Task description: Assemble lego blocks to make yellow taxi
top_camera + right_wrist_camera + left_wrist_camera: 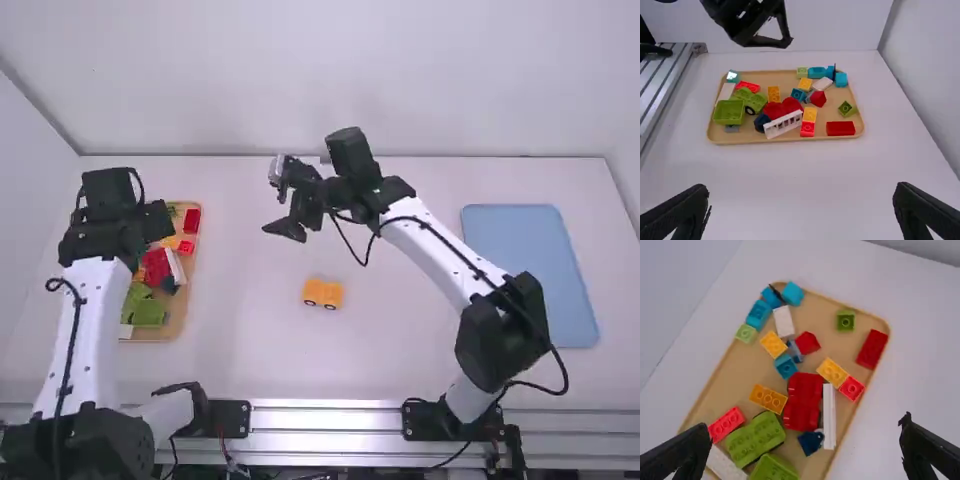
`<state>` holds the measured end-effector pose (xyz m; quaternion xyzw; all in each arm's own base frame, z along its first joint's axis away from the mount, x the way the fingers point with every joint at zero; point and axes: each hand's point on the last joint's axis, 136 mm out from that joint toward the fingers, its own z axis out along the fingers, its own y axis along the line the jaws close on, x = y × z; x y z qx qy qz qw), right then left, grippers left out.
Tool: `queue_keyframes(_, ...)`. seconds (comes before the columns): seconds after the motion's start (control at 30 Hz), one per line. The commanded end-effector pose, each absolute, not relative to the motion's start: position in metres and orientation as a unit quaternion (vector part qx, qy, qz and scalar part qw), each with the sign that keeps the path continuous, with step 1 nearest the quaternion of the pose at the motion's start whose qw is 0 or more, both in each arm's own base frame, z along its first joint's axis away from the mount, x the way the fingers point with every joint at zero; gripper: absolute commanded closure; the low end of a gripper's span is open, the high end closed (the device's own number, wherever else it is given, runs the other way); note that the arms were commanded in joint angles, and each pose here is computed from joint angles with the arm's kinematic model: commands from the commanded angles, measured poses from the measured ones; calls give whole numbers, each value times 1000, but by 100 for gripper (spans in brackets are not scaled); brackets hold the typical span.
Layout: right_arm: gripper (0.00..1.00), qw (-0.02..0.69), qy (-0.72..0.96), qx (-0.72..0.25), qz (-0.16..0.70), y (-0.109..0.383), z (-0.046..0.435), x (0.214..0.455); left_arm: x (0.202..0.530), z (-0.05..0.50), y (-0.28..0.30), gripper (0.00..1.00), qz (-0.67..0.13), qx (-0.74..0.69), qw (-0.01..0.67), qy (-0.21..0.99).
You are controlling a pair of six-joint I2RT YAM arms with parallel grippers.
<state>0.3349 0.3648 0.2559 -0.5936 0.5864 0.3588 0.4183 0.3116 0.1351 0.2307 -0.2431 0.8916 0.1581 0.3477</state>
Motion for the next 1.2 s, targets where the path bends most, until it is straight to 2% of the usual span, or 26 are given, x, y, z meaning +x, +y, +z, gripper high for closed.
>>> queue_keyframes(0.0,2,434,567,-601,359,370,268,337,308,230,142,1,162,-289,351,876)
queue_keyframes(0.23,2,437,560,-604,360,375,271,334,336,221,136,1,94,-280,358,886)
queue_keyframes(0.4,2,437,570,-598,356,374,269,337,348,202,166,1,92,-325,282,898)
queue_keyframes(0.53,2,439,575,-594,352,373,269,340,370,184,183,1,78,-318,206,922)
queue_keyframes(0.77,2,447,570,-594,350,374,273,342,400,177,201,1,89,-324,178,925)
queue_keyframes(0.93,1,473,599,-550,339,377,284,362,398,174,204,1,77,-393,179,899)
queue_keyframes(1.17,2,480,580,-564,339,383,288,356,374,152,242,1,72,-494,147,854)
